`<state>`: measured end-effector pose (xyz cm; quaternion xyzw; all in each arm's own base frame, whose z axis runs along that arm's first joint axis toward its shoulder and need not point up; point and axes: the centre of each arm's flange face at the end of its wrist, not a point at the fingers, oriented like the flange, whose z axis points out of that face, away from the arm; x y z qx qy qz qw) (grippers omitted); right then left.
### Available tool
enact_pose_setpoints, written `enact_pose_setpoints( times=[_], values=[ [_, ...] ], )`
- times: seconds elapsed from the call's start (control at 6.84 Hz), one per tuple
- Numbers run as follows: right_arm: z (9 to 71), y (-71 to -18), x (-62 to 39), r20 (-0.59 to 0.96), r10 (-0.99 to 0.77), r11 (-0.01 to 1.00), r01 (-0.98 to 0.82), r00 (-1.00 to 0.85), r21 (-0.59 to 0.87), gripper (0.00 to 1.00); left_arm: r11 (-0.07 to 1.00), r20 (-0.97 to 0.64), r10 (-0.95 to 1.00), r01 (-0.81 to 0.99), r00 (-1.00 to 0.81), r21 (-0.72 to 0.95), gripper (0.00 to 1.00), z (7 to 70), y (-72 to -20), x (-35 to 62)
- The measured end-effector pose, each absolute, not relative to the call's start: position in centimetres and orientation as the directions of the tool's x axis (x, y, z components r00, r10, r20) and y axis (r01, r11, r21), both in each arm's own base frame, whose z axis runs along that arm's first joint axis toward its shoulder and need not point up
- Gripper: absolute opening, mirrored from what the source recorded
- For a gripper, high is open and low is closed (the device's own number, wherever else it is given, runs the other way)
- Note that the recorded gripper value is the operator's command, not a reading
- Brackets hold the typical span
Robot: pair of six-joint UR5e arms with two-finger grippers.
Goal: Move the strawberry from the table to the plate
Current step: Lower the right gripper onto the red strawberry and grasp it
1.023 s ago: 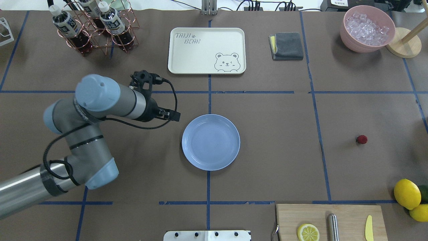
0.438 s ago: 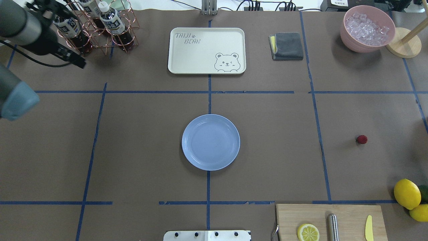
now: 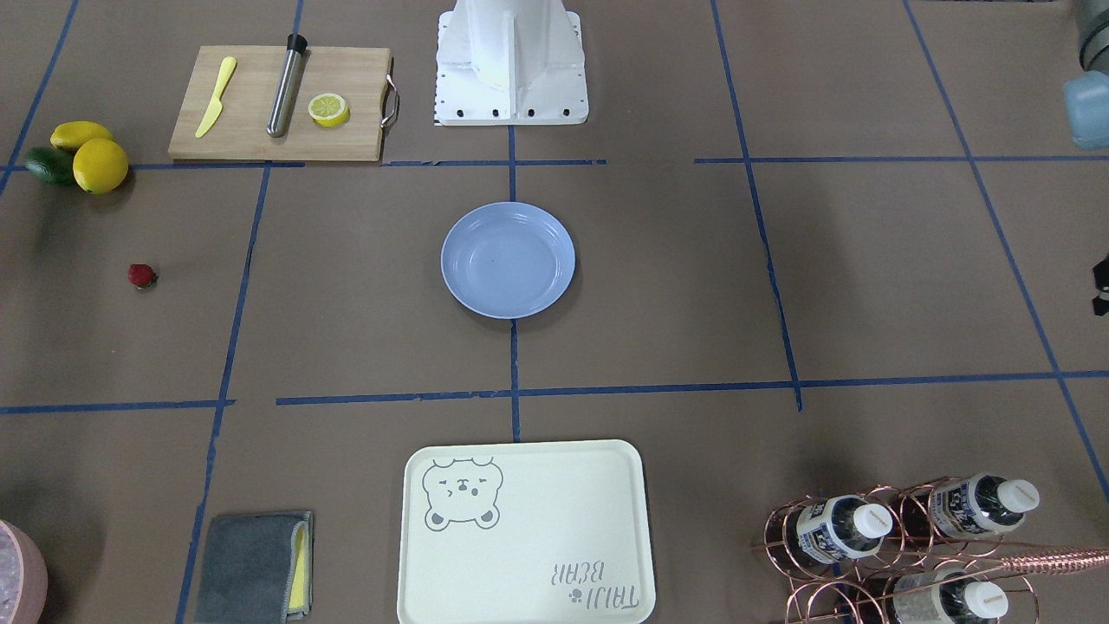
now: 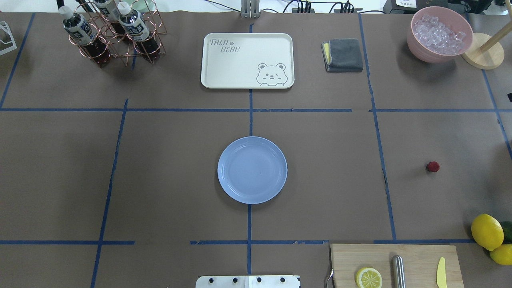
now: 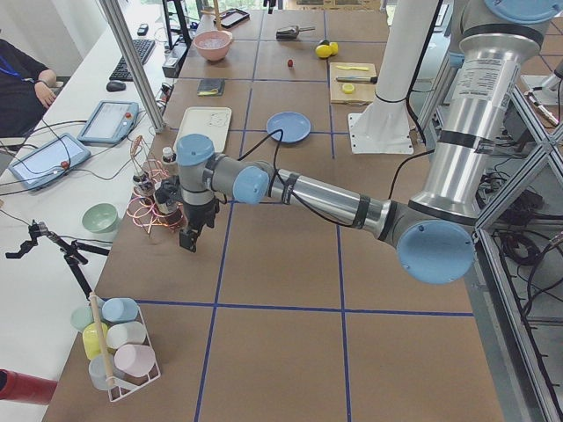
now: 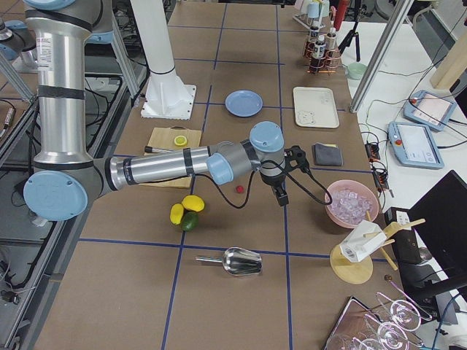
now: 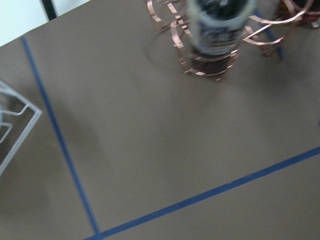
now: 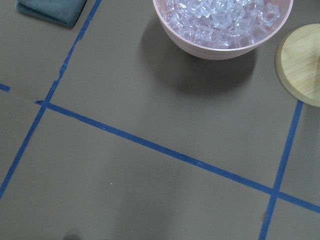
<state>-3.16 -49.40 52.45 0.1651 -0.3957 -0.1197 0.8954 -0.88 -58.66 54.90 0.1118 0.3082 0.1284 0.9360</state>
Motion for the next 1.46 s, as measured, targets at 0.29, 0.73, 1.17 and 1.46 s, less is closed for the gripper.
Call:
enact_pose_setpoints(
  times=[0.29, 0.73, 1.17, 1.46],
  values=[
    [50.4, -48.3, -7.2, 0.697, -0.32, 0.933, 0.084, 0.642, 0.351, 1.0, 0.973, -0.63, 0.224, -0.129, 0.744, 0.193, 1.0, 61.9, -53.4, -6.3],
    [50.8, -44.1, -13.3, 0.694, -0.25, 0.958, 0.068, 0.675, 0.28, 1.0, 0.983, -0.707, 0.182, -0.097, 0.684, 0.159, 1.0, 64.0, -50.1, -6.9],
    [52.4, -38.9, -22.1, 0.69, -0.18, 0.962, -0.021, 0.701, 0.272, 0.95, 0.981, -0.708, 0.187, -0.097, 0.68, 0.166, 1.0, 63.6, -50.0, -6.9],
    [54.7, -37.1, -26.3, 0.67, -0.167, 0.957, -0.043, 0.723, 0.286, 0.88, 0.981, -0.708, 0.191, -0.098, 0.68, 0.17, 1.0, 63.5, -49.9, -6.9]
  ],
)
